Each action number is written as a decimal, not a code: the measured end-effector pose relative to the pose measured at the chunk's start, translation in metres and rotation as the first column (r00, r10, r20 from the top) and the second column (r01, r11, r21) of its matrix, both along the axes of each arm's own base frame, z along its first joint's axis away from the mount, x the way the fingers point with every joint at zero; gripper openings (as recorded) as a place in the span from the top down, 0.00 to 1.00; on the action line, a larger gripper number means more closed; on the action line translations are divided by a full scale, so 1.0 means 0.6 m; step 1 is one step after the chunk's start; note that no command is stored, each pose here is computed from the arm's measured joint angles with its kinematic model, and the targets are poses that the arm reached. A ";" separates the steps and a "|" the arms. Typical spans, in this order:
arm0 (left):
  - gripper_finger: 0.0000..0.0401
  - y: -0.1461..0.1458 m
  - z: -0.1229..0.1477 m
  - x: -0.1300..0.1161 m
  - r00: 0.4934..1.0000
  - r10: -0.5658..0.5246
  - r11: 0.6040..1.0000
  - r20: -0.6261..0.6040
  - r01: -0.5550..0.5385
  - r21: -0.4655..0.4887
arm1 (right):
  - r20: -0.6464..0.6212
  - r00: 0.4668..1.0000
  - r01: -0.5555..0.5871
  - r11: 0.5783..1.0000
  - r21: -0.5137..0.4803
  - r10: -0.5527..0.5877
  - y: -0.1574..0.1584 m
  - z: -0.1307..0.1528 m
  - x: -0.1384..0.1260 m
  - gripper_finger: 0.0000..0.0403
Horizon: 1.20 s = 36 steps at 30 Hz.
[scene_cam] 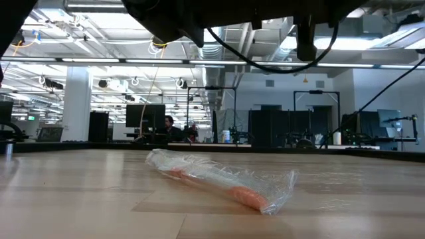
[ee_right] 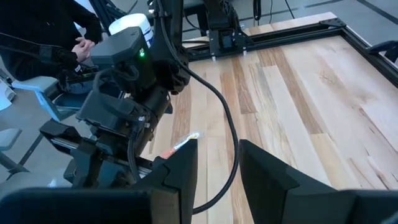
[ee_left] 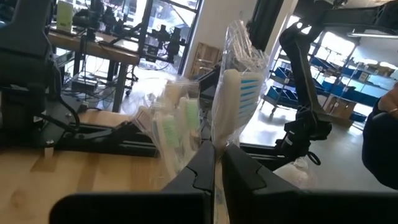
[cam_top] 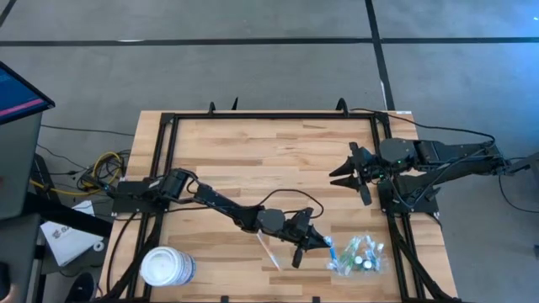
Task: Pick & Place toothbrushing station
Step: Put the blue toothbrush into the transparent organizer
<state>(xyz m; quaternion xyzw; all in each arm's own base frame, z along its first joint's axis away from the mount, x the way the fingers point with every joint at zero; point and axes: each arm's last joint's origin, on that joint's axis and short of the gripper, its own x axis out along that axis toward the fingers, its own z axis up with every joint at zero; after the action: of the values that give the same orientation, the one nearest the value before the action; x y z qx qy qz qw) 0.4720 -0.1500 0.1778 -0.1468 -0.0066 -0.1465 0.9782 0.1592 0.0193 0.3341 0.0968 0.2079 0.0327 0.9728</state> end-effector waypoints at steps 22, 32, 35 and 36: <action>1.00 -0.023 0.007 0.024 0.999 -0.003 0.998 -0.043 0.006 0.063 | 0.001 1.000 0.001 1.000 0.001 -0.001 0.000 0.000 0.000 0.73; 1.00 -0.030 -0.007 0.059 0.994 -0.031 0.996 -0.100 0.039 0.077 | -0.048 0.999 0.002 1.000 -0.003 -0.002 0.001 -0.009 0.007 0.73; 1.00 -0.030 -0.009 0.058 0.993 -0.030 0.996 -0.110 0.039 0.082 | -0.052 0.999 0.001 1.000 -0.004 -0.002 0.001 -0.010 0.010 0.73; 1.00 -0.030 -0.009 0.058 0.993 -0.030 0.996 -0.110 0.039 0.082 | -0.057 0.998 0.001 1.000 -0.005 -0.002 0.001 -0.011 0.011 0.73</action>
<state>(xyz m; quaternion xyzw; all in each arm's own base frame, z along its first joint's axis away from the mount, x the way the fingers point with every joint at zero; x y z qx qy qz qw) 0.5069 -0.1682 0.1724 -0.1132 0.0554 -0.1554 0.9798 0.1656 0.0200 0.3275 0.0956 0.2357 0.0286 0.9667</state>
